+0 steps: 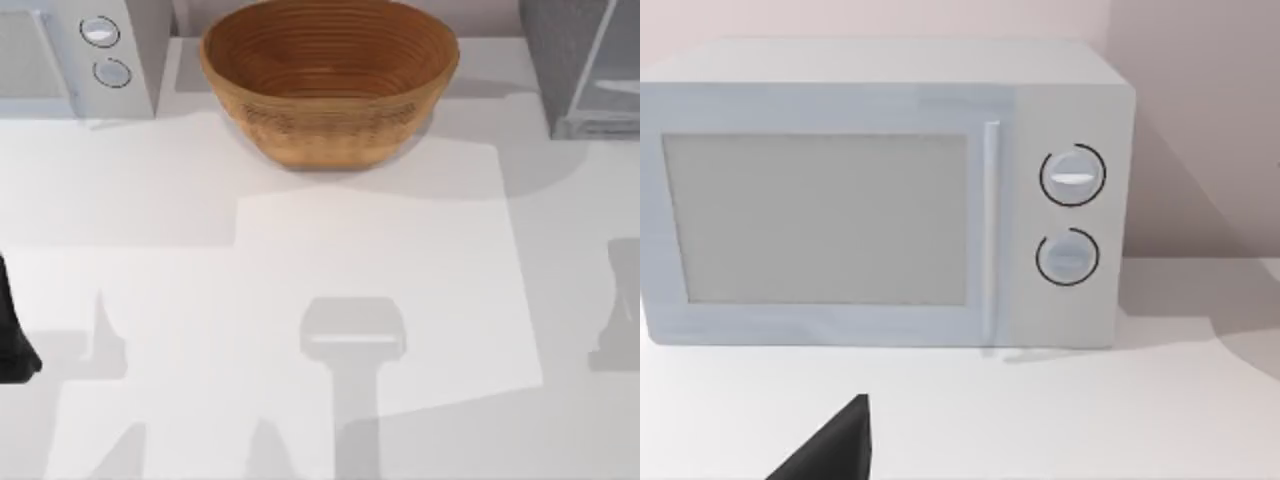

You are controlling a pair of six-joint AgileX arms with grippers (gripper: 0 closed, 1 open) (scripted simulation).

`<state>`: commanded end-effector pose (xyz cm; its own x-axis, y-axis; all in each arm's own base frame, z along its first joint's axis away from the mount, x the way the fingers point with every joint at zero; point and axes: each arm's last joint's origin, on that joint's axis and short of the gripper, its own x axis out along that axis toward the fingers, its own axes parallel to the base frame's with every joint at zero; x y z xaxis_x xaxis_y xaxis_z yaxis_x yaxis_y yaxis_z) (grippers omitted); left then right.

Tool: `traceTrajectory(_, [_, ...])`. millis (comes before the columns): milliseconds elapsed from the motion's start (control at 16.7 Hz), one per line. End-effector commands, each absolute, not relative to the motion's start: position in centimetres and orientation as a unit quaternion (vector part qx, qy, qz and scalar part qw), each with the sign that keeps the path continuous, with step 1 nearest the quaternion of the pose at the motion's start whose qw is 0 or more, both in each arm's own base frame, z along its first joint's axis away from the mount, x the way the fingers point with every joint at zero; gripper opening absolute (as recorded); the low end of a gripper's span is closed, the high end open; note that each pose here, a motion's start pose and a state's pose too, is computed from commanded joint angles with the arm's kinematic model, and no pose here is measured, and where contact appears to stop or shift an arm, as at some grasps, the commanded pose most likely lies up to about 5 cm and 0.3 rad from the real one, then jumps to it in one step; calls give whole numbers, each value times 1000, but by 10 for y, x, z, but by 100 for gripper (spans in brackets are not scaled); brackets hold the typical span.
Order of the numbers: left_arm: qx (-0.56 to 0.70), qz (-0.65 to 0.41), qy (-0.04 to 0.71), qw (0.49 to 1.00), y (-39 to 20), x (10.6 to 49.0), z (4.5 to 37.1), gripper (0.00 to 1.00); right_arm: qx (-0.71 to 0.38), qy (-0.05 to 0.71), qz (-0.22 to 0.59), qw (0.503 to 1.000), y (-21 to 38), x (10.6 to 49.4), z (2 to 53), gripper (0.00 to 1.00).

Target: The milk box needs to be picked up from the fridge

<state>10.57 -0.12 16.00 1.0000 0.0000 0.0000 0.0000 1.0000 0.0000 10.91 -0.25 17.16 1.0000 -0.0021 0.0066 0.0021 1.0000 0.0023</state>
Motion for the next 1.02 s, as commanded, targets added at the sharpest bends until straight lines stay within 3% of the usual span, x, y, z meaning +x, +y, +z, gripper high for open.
traceTrajectory(600, [0,0,0,1000,-1,106,160,100,1,-1,3,1000,-1,106,161,0])
traceTrajectory(1020, [0,0,0,1000,-1,106,160,100,-3,-25,97,995,8,130,185,0])
